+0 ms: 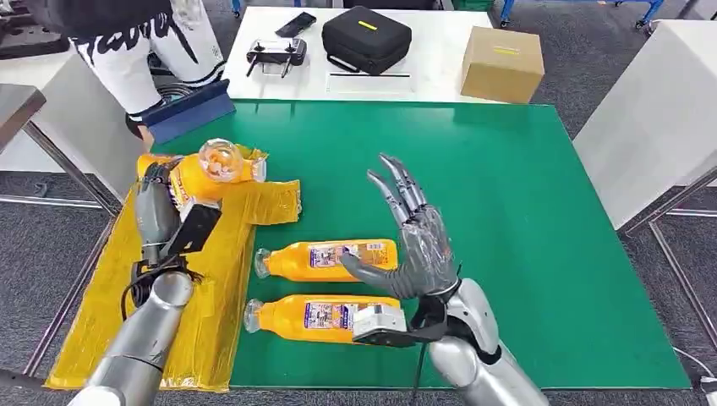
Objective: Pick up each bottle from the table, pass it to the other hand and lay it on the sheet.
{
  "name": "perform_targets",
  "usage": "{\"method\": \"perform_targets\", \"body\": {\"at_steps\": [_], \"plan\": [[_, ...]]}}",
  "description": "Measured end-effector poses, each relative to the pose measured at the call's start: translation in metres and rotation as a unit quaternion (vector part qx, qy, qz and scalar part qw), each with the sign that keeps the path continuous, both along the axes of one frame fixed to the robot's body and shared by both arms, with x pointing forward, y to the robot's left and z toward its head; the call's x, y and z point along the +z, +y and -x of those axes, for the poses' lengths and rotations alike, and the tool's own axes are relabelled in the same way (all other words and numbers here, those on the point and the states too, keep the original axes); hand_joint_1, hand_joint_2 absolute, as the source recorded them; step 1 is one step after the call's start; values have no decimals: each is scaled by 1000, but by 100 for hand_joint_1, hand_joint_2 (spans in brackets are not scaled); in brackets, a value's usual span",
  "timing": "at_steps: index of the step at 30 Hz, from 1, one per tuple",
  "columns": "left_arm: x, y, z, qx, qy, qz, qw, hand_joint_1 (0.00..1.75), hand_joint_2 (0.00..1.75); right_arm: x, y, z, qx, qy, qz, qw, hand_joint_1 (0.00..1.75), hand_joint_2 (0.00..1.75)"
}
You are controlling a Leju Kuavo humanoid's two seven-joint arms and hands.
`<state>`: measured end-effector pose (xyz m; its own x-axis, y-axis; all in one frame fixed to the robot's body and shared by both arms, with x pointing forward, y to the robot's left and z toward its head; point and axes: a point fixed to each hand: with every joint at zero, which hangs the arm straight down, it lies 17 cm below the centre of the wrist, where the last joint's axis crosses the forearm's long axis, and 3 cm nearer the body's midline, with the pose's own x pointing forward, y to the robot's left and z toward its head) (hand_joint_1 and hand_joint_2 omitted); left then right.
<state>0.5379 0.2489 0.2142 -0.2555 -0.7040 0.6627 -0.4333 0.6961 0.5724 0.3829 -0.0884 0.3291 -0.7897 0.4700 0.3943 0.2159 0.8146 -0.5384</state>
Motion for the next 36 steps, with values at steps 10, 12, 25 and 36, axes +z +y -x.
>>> {"method": "perform_targets", "body": {"at_steps": [10, 12, 25, 36], "plan": [[-38, -13, -17, -22, 54, -33, 998, 175, 175, 18, -32, 13, -19, -43, 51, 998, 0, 175], [-43, -10, -19, -12, 59, -45, 997, 175, 175, 22, -37, 17, -18, -49, 57, 997, 0, 175], [-51, 10, -26, 94, 81, -309, 943, 175, 175, 13, -49, 39, -24, -60, 79, 995, 0, 175], [-51, 25, -34, 115, 90, -343, 928, 175, 175, 12, -51, 38, -23, -58, 83, 995, 0, 175]]}}
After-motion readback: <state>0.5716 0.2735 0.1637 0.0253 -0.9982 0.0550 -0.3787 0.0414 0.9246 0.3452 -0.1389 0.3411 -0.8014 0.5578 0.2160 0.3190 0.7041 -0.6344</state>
